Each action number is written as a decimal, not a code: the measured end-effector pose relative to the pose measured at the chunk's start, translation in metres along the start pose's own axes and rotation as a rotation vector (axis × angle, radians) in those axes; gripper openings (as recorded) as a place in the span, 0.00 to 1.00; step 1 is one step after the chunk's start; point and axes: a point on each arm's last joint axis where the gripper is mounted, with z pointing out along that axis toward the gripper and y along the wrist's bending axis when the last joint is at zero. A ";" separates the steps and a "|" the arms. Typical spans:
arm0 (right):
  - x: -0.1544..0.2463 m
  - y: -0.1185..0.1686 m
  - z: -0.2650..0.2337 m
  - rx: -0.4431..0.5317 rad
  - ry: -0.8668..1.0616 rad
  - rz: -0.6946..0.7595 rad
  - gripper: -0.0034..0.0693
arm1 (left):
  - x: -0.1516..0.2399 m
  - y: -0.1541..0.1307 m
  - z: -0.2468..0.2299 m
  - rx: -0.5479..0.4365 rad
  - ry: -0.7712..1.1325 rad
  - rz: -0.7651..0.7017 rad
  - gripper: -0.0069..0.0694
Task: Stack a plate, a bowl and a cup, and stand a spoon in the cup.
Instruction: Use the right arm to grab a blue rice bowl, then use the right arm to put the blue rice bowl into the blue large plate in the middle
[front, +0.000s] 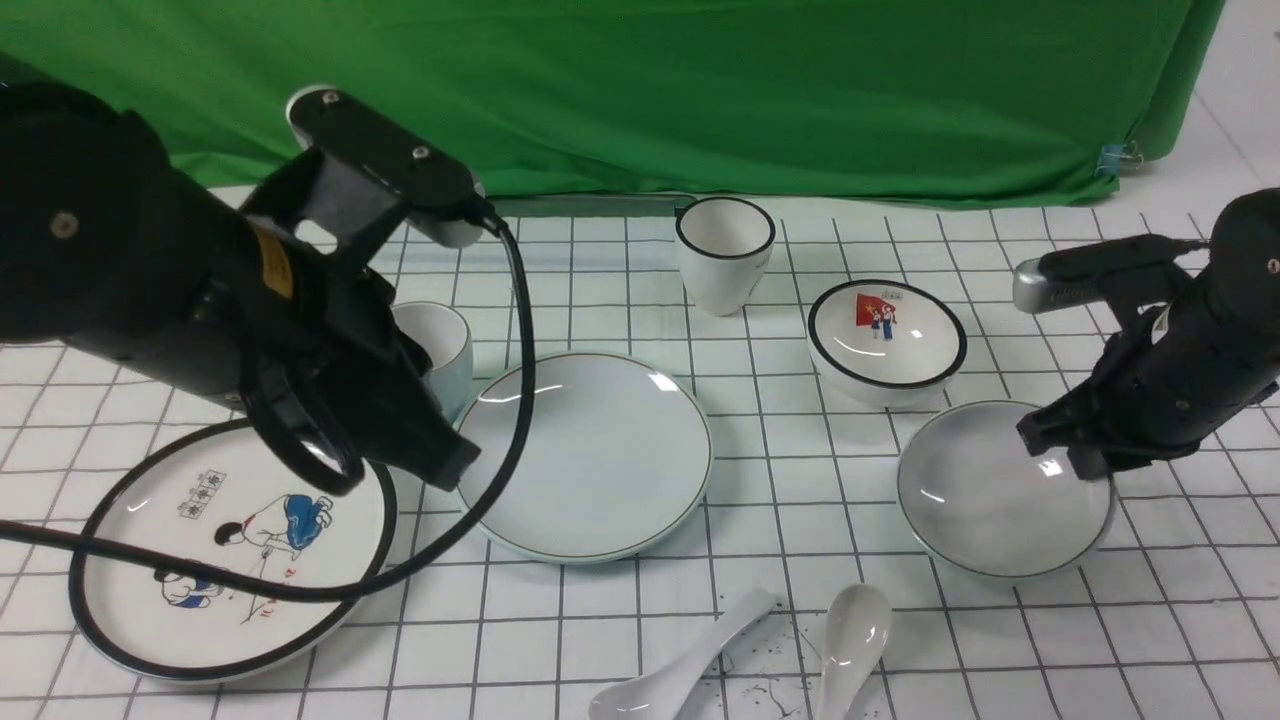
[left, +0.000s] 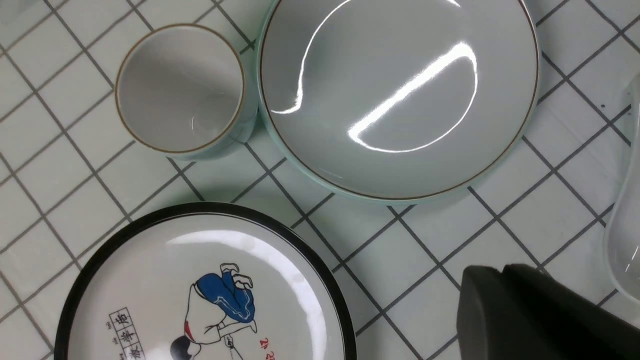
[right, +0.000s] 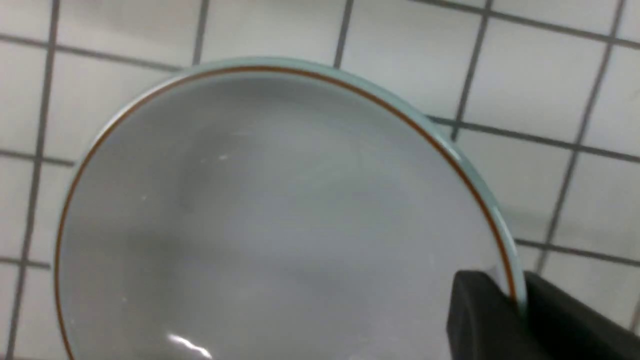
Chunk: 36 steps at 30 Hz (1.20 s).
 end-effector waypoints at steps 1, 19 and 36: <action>0.000 0.001 -0.009 0.002 -0.008 -0.014 0.14 | 0.000 0.000 0.000 -0.002 0.000 0.000 0.05; -0.101 0.139 -0.053 -0.300 -0.251 -0.289 0.14 | 0.025 0.066 -0.035 -0.191 -0.052 -0.313 0.05; -0.130 0.195 0.049 -0.397 -0.128 -0.249 0.14 | 0.028 0.073 -0.047 -0.216 -0.109 -0.337 0.05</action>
